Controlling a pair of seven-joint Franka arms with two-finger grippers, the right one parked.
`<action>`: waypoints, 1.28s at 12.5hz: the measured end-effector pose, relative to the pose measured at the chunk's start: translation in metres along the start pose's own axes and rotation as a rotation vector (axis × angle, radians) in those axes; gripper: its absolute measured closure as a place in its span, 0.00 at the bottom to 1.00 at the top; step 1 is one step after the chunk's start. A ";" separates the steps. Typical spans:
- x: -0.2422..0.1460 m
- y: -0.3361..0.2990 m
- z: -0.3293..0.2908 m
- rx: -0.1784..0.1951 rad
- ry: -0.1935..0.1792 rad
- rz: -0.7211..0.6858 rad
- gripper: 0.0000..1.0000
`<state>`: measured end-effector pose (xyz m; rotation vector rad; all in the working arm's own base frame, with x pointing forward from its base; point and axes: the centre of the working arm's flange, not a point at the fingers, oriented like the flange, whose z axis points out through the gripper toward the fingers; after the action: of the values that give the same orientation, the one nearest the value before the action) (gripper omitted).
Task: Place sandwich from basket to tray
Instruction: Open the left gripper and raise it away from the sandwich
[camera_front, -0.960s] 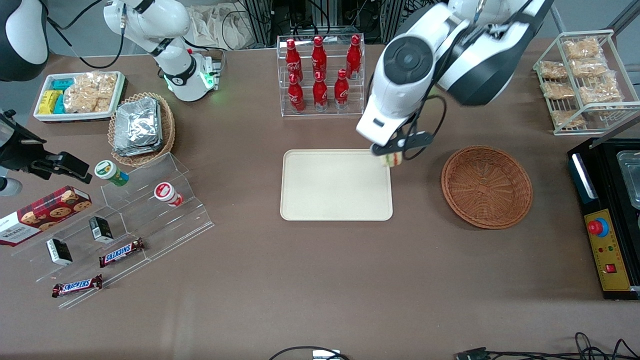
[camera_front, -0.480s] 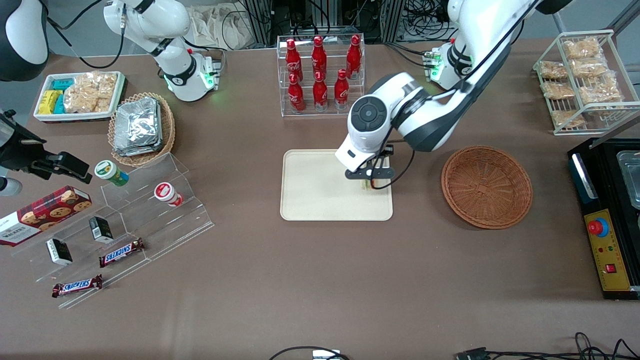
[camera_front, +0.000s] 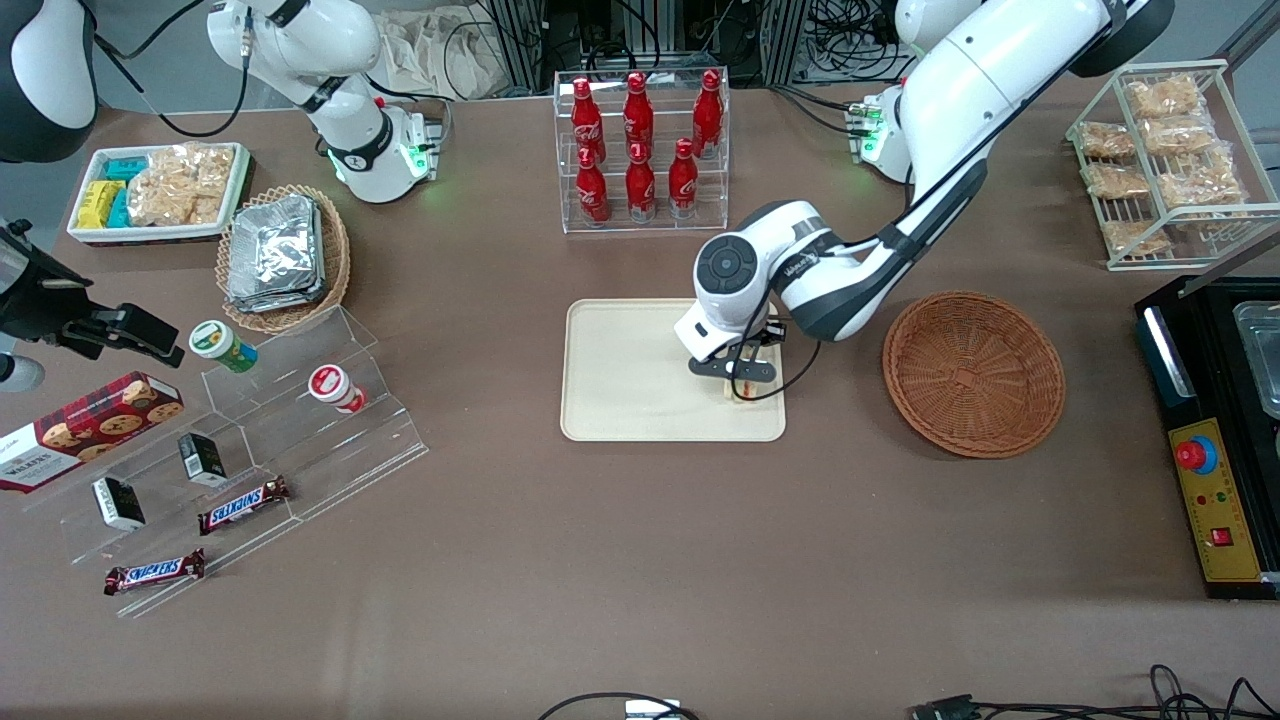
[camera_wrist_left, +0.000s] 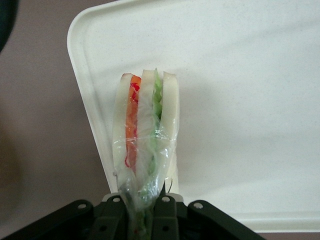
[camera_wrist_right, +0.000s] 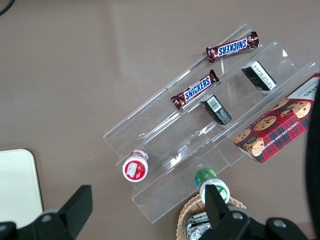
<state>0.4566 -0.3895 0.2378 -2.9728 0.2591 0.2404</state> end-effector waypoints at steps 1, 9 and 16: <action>0.002 -0.002 0.001 -0.001 0.000 -0.005 0.81; 0.020 -0.029 -0.014 -0.013 -0.040 -0.114 0.42; -0.012 -0.125 -0.260 0.020 -0.055 -0.325 0.00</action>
<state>0.5060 -0.3078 0.5105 -2.9235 -0.2255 0.2767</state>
